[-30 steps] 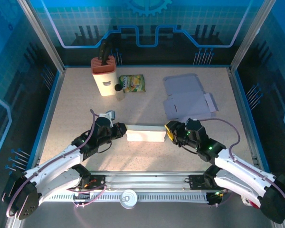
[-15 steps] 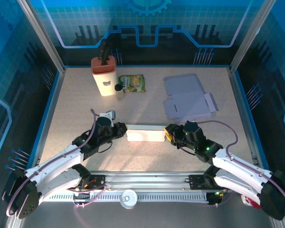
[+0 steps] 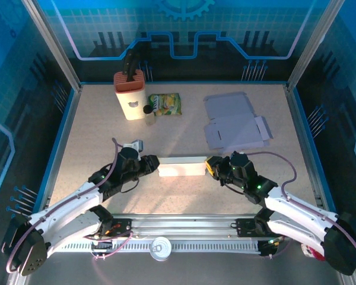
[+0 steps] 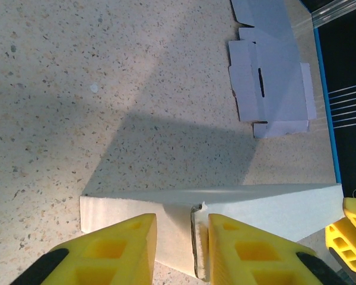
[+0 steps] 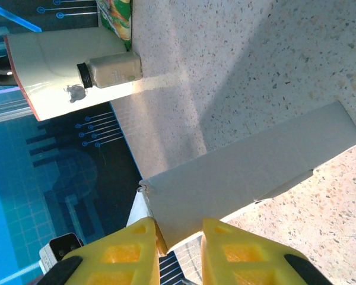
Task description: Fold the paper box
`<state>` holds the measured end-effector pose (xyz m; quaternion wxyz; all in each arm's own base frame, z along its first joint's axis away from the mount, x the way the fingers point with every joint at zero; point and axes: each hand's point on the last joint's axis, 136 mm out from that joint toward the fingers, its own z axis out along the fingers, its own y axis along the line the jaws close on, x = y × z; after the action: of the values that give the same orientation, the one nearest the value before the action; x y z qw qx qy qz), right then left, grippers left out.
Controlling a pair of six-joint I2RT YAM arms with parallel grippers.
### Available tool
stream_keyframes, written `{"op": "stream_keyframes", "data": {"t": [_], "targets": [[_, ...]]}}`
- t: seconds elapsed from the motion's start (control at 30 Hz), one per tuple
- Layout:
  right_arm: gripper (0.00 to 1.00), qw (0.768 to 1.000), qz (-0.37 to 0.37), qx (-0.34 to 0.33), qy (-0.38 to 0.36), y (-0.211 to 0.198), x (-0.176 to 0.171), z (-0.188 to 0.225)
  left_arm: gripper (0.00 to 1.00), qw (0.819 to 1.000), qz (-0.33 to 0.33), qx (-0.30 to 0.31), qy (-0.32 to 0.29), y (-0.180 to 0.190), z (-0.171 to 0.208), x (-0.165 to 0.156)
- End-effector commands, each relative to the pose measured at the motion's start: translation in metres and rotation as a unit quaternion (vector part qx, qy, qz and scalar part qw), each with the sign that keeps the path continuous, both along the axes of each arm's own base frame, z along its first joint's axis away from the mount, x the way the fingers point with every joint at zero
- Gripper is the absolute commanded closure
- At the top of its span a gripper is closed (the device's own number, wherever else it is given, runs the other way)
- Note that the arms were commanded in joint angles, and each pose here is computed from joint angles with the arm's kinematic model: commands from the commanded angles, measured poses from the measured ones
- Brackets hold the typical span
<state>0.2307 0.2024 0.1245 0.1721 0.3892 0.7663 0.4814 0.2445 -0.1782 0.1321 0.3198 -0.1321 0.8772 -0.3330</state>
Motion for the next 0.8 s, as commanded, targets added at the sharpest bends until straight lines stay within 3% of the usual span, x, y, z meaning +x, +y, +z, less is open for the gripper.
{"op": "stream_keyframes", "data": {"t": [0.0, 0.3, 0.4, 0.63, 0.77], "targets": [[0.81, 0.993, -0.01, -0.079, 0.091, -0.025, -0.022, -0.061, 0.73, 0.998, -0.014, 0.028, 0.06, 0.006, -0.026, -0.02], [0.83, 0.994, -0.006, -0.074, 0.084, -0.024, -0.018, -0.057, 0.87, 0.995, -0.015, 0.038, 0.087, 0.008, -0.055, -0.025], [0.78, 0.995, 0.007, -0.071, 0.07, -0.019, -0.015, -0.048, 0.9, 0.995, -0.02, 0.037, 0.087, 0.006, -0.054, -0.025], [0.3, 0.997, 0.008, -0.061, 0.037, -0.018, -0.02, -0.007, 0.92, 0.997, -0.022, 0.038, 0.065, 0.007, -0.037, -0.023], [0.13, 0.998, -0.025, -0.02, 0.049, -0.016, -0.021, -0.001, 0.93, 0.997, -0.024, 0.035, 0.063, 0.006, -0.035, -0.024]]}}
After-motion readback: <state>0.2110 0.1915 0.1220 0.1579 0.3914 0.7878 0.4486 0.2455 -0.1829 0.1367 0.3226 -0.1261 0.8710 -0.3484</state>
